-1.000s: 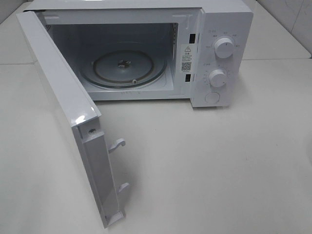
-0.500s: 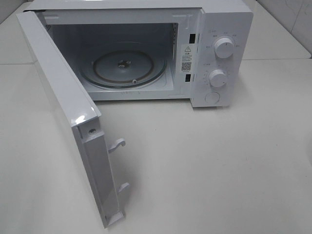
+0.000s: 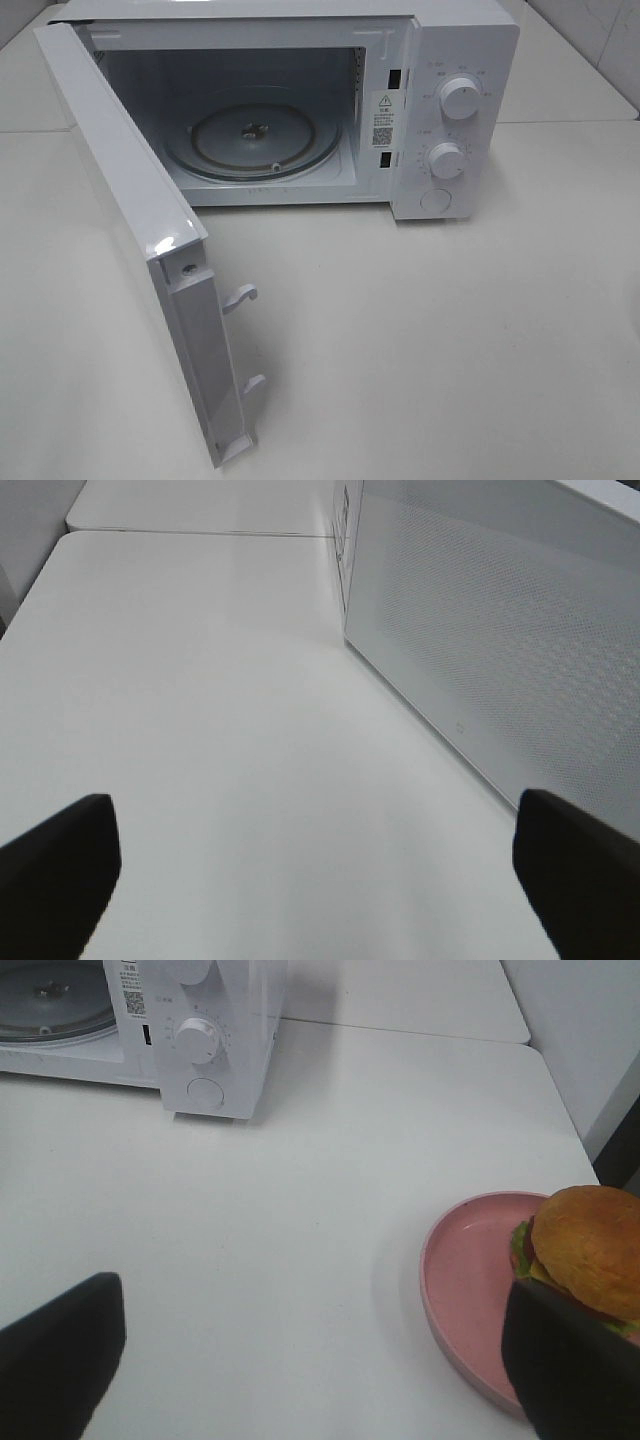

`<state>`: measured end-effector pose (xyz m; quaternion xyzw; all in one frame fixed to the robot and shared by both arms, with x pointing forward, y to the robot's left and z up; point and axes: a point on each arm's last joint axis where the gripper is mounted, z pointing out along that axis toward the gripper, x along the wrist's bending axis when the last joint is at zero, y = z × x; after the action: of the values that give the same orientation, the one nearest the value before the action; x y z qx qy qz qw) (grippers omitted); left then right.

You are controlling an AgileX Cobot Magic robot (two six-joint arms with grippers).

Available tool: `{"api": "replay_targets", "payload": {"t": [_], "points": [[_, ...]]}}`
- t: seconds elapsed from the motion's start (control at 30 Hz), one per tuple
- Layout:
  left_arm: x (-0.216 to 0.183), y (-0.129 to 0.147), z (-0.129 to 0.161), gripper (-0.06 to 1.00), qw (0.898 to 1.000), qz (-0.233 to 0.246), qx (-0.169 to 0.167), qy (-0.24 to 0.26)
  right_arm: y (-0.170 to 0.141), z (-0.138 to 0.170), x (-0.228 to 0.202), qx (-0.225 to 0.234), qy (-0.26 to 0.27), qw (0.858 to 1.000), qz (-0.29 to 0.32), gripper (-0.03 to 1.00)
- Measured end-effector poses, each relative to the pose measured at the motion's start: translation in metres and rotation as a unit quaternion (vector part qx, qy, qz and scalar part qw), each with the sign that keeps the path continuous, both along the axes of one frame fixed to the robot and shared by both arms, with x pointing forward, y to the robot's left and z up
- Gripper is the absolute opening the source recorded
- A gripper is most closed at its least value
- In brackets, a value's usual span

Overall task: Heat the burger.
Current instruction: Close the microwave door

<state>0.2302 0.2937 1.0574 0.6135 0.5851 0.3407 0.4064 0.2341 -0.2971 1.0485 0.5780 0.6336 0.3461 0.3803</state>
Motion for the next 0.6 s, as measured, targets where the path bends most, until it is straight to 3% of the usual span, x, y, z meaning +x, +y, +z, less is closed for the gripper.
{"api": "replay_targets", "payload": {"t": [0.2, 0.37, 0.6], "points": [[0.0000, 0.0000, 0.0000, 0.99, 1.000, 0.000, 0.000, 0.000, 0.0000, 0.0000, 0.0000, 0.000, 0.000, 1.000, 0.000, 0.97], [0.0000, 0.0000, 0.0000, 0.99, 1.000, 0.000, 0.000, 0.000, 0.0000, 0.0000, 0.0000, 0.000, 0.000, 1.000, 0.000, 0.88], [0.0000, 0.0000, 0.0000, 0.99, 1.000, 0.000, 0.000, 0.000, 0.0000, 0.0000, 0.0000, 0.000, 0.000, 1.000, 0.000, 0.62]]}}
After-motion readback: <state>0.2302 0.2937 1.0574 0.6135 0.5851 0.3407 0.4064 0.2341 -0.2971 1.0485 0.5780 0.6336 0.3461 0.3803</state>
